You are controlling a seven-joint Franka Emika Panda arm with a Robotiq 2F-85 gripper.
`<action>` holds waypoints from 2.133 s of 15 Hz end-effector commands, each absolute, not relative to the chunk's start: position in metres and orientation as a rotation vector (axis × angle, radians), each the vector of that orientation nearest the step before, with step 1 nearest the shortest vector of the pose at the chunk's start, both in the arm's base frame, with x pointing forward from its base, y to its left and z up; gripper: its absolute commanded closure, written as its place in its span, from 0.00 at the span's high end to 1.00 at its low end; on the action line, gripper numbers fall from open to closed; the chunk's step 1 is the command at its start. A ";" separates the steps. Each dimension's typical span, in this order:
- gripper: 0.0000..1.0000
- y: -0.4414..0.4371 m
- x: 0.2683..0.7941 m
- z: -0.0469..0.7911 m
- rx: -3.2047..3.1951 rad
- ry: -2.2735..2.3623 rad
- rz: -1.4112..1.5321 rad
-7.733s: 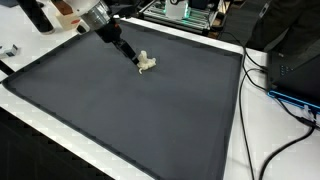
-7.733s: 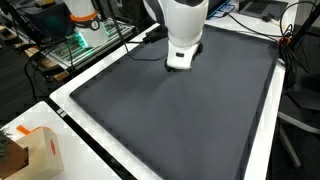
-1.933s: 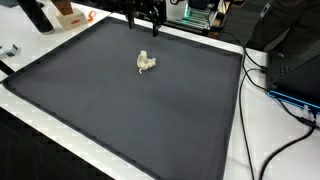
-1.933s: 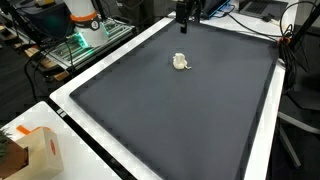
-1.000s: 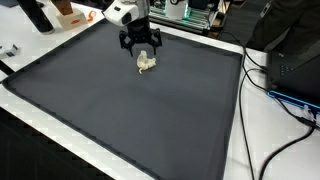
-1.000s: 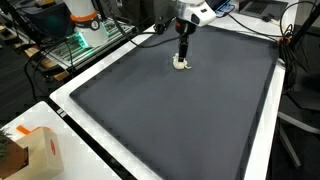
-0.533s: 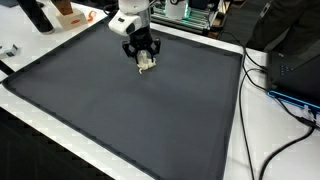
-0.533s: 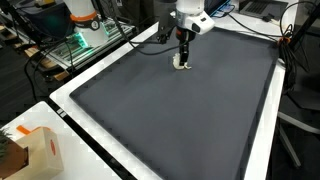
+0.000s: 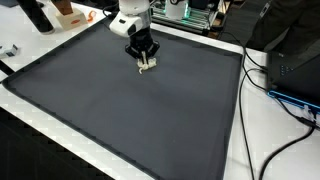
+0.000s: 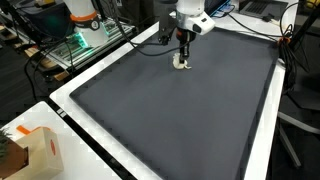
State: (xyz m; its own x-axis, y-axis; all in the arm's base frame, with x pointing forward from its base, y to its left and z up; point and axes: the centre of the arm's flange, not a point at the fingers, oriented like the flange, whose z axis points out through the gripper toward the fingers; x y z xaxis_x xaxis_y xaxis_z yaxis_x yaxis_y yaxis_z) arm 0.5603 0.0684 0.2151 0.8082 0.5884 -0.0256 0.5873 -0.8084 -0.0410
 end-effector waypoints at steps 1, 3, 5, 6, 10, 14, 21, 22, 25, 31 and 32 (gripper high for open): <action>0.03 0.065 0.557 0.212 -2.949 -1.007 0.047; 0.03 0.065 0.557 0.212 -2.947 -1.014 0.048; 0.03 0.065 0.557 0.213 -2.943 -1.026 0.050; 0.03 0.065 0.557 0.214 -2.947 -1.020 0.053; 0.54 0.067 0.557 0.218 -2.943 -1.001 0.043; 0.83 0.069 0.558 0.227 -2.952 -0.991 0.033; 1.00 0.064 0.547 0.277 -2.950 -0.881 -0.047; 1.00 0.059 0.544 0.286 -2.937 -0.832 -0.082; 1.00 0.038 0.530 0.302 -2.858 -0.608 -0.187; 1.00 -0.017 0.497 0.289 -2.666 -0.172 -0.301; 1.00 -0.025 0.492 0.283 -2.631 -0.101 -0.310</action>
